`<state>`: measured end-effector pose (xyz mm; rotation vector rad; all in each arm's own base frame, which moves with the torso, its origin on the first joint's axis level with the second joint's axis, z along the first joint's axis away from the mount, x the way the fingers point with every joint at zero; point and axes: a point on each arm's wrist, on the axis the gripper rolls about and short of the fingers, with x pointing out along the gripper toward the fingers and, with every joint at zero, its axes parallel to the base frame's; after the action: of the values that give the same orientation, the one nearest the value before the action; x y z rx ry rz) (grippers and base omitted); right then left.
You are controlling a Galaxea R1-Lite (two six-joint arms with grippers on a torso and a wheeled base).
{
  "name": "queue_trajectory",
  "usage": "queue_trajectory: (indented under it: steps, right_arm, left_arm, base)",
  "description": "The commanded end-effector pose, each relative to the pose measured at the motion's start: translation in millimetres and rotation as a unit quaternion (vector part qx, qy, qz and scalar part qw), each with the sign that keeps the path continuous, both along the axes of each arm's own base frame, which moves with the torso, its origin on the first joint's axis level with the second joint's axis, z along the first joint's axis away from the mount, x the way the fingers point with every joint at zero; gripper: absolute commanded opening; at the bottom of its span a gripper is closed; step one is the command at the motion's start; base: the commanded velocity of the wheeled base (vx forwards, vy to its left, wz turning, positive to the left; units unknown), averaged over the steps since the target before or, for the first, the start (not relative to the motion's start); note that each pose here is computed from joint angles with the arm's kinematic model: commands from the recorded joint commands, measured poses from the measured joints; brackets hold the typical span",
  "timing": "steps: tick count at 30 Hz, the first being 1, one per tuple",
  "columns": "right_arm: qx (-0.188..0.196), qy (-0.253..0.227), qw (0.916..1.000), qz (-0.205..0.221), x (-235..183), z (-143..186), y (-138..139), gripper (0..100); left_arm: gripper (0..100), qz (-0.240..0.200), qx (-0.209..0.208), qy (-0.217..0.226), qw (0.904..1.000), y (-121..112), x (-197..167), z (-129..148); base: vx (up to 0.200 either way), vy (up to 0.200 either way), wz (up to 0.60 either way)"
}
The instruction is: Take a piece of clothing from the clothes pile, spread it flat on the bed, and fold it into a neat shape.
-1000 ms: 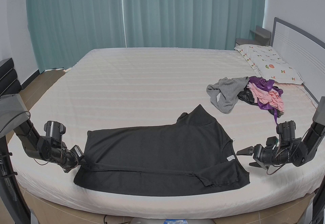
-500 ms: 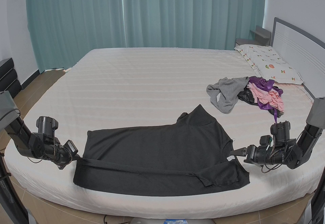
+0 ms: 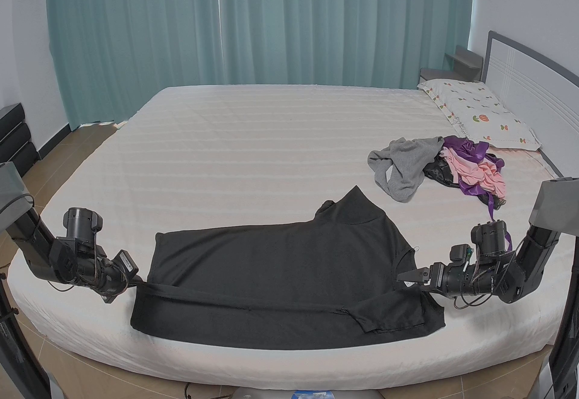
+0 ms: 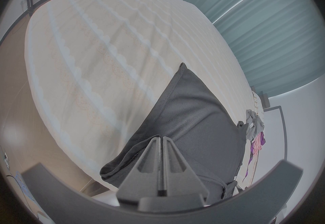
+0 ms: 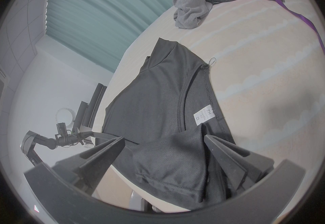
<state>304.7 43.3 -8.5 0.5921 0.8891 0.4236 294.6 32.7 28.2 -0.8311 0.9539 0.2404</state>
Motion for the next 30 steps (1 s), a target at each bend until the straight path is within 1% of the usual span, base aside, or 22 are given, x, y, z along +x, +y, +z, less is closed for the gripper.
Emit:
queue_trajectory:
  steps: [1, 8, 15, 16, 26, 30]
  right_arm:
    - [-0.007, 0.002, 0.9999, 0.009, 7, -11, 1, 100]
    - [-0.015, 0.006, 0.9998, 0.015, 12, -23, 0, 100]
    - [-0.015, 0.009, 0.9998, 0.012, 13, -26, -2, 100]
    - [-0.015, 0.008, 0.9998, 0.012, 14, -26, -2, 0]
    - [-0.025, 0.007, 0.9995, 0.017, 7, -26, -6, 0]
    - [-0.023, 0.002, 0.9997, 0.009, 1, -17, -10, 0]
  left_arm:
    - [0, 0.0, -0.001, 0.0, 1.0, 0, 0, 0]
    - [0, 0.0, -0.001, 0.0, 1.0, 0, 0, 0]
    - [0, -0.001, -0.002, 0.002, 1.0, -1, 0, -1]
    - [0, -0.001, -0.002, 0.002, 1.0, -1, 0, -1]
    - [0, -0.001, -0.003, 0.007, 1.0, -1, -3, 0]
    - [0, -0.001, -0.003, 0.012, 0.9999, -1, -6, 3]
  base:
    - [0.0, 0.0, 0.0]
    - [0.0, 0.0, 0.0]
    - [0.0, 0.0, 0.0]
    - [0.0, 0.0, 0.0]
    - [0.0, 0.0, 0.0]
    - [0.0, 0.0, 0.0]
